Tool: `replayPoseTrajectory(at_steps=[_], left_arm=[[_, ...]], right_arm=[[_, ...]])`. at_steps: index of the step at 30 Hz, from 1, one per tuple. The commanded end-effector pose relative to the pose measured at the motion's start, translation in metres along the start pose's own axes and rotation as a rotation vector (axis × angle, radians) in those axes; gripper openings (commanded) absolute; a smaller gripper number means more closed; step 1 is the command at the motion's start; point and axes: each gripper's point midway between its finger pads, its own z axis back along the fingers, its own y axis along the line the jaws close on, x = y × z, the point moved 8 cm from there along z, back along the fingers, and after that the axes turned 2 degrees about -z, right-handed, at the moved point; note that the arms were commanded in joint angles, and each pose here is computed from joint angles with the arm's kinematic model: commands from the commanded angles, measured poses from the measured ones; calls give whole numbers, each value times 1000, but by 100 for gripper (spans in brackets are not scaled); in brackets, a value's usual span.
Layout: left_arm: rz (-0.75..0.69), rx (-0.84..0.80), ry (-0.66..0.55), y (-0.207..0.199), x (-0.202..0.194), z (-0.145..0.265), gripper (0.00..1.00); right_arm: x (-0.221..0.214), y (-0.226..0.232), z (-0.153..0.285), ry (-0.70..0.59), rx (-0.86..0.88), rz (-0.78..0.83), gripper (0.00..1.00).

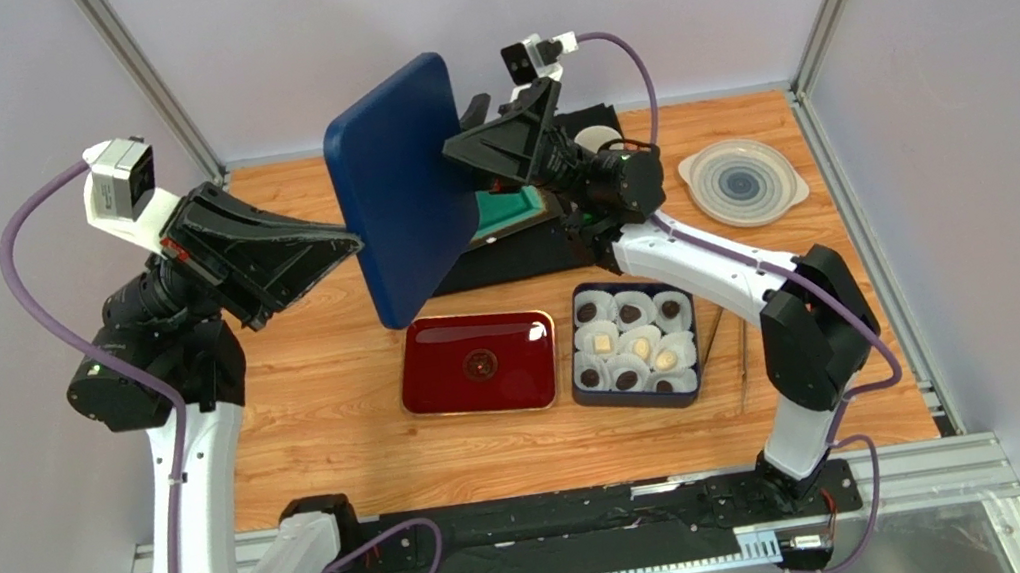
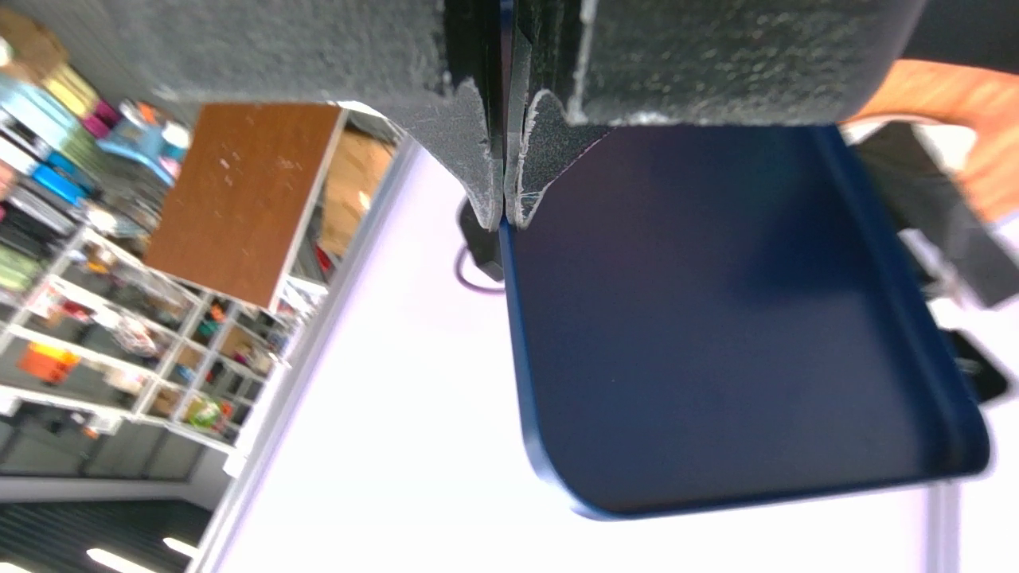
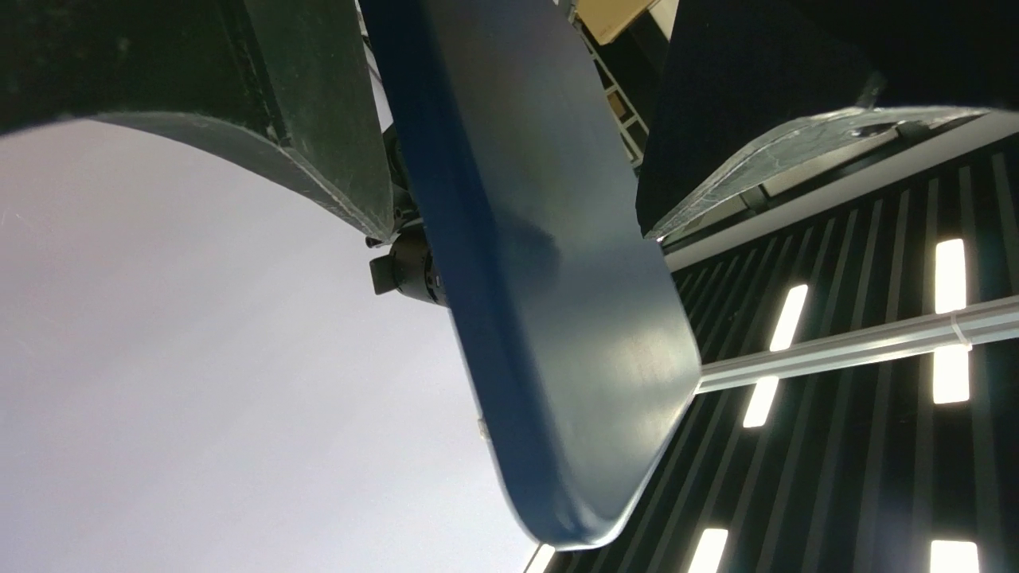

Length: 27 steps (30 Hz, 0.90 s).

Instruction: Pack the chocolate

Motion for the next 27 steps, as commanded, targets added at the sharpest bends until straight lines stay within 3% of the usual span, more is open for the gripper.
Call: replayPoseTrajectory(at_steps=[1,14,23,27], left_arm=[[-21,117,-57,31,1,8,0],[35,347,-115,89,-13,41,0],[27,551,-90,134,-27,73,0],[36,608,-75,147,-38,82,0]], right_arm=[[-19,74,0,77,263,183,77],[-17,74,6,54,242,156,61],[-16,80,19,-5,214,128,35],[-21,78,27,-6,186,116,27]])
